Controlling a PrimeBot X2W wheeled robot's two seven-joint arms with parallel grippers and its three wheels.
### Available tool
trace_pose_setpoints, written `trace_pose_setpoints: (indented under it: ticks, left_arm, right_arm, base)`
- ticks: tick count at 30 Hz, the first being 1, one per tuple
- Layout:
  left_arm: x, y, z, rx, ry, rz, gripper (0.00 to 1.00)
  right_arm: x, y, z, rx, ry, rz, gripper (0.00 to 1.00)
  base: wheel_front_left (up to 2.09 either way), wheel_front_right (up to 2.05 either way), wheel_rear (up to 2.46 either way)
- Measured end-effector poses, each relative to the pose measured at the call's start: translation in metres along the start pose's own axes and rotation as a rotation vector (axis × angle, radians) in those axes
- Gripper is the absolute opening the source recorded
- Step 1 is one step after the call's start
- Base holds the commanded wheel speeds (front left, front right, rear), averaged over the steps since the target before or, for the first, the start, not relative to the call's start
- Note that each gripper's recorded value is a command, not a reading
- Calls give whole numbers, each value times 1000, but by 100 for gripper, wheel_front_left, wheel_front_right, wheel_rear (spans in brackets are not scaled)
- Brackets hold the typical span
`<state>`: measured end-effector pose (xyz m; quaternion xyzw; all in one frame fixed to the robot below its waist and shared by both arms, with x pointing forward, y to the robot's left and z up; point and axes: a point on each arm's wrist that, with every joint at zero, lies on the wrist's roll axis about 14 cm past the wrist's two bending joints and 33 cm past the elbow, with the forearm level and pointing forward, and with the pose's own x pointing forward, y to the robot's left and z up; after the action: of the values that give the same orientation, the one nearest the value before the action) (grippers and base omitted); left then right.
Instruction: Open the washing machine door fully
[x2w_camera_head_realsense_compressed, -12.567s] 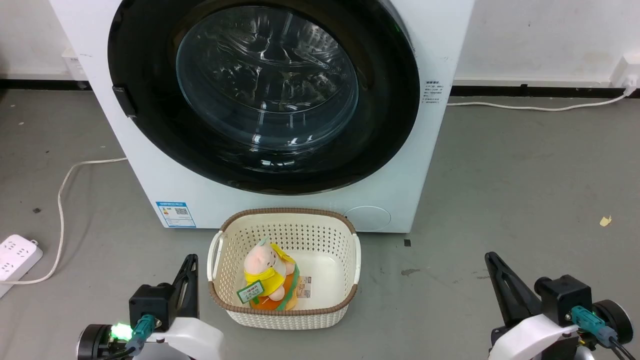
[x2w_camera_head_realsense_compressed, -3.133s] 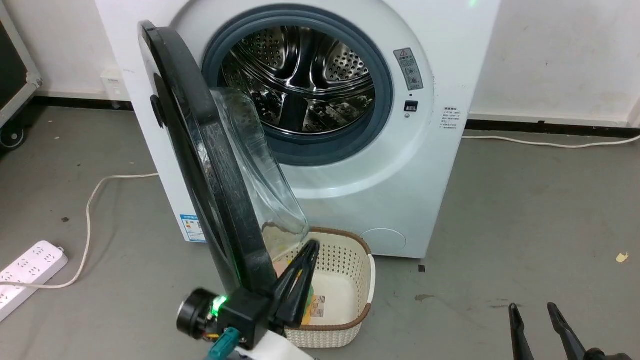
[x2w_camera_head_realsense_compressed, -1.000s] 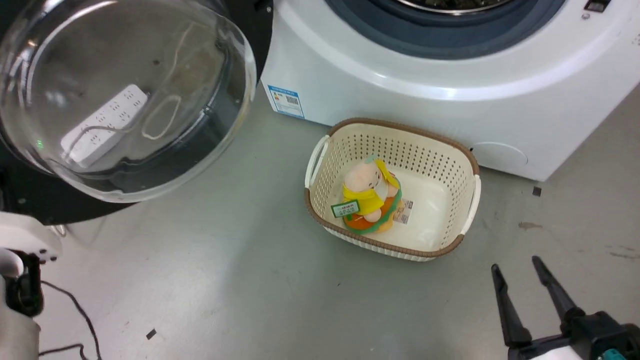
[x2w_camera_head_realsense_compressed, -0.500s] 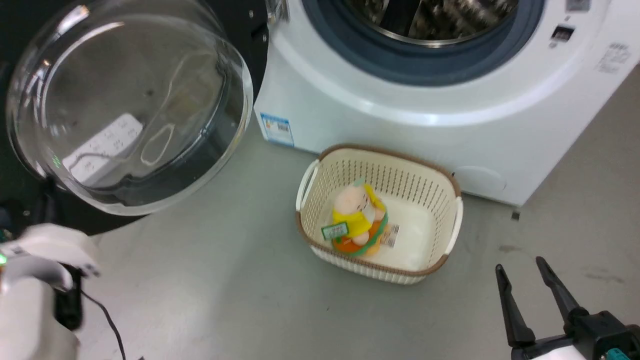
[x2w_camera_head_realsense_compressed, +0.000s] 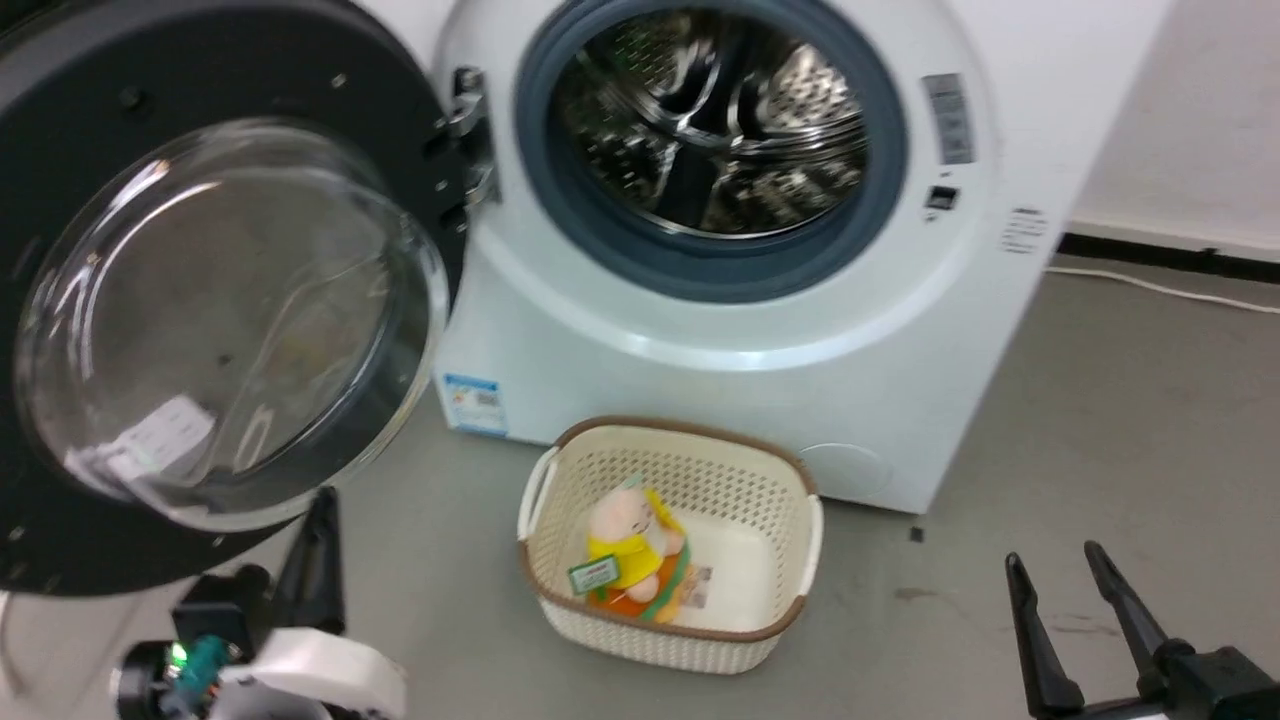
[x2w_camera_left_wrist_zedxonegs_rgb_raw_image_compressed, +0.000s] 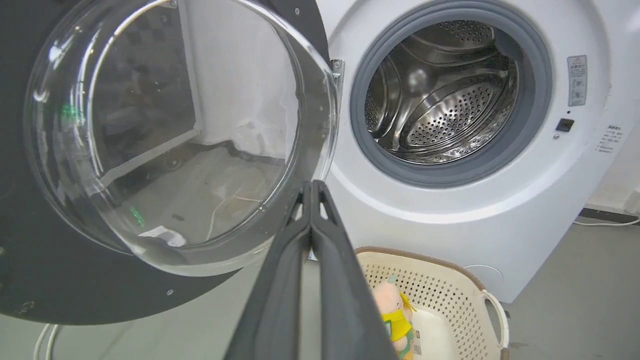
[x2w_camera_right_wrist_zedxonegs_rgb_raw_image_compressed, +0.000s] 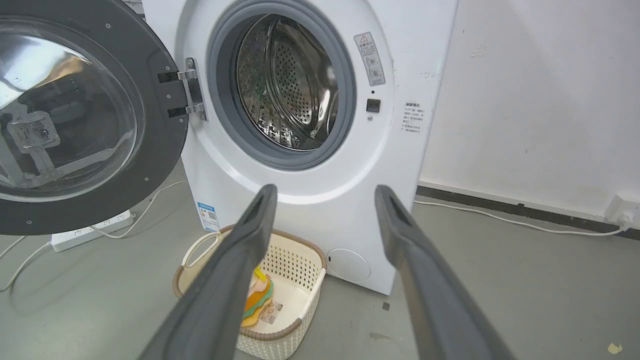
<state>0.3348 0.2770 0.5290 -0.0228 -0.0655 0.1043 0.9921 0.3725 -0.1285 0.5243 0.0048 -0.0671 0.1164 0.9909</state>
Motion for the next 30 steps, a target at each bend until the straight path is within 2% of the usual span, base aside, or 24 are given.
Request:
trace_pose_setpoints:
  ticks: [5,6,7,16,30]
  left_arm:
    - [-9,-44,2,-33,-17,-96,0]
    - [-12,-50,1,-27,-17,-114,62]
    - [-14,-56,0,-23,-16,-125,100]
    - [-32,-94,-19,-7,39,-212,100]
    - [-39,-101,-27,9,58,-223,100]
  right_arm:
    - [-20,-16,7,8,-15,-62,100]
    - [-24,-19,7,9,-14,-72,100]
    - [-28,-21,7,12,-14,-81,100]
    - [-52,-35,8,26,-16,-144,100]
    - [-61,-37,2,33,4,-162,100]
  base:
    - [0,0,0]
    - [0,0,0]
    - [0,0,0]
    - [0,0,0]
    - [0,0,0]
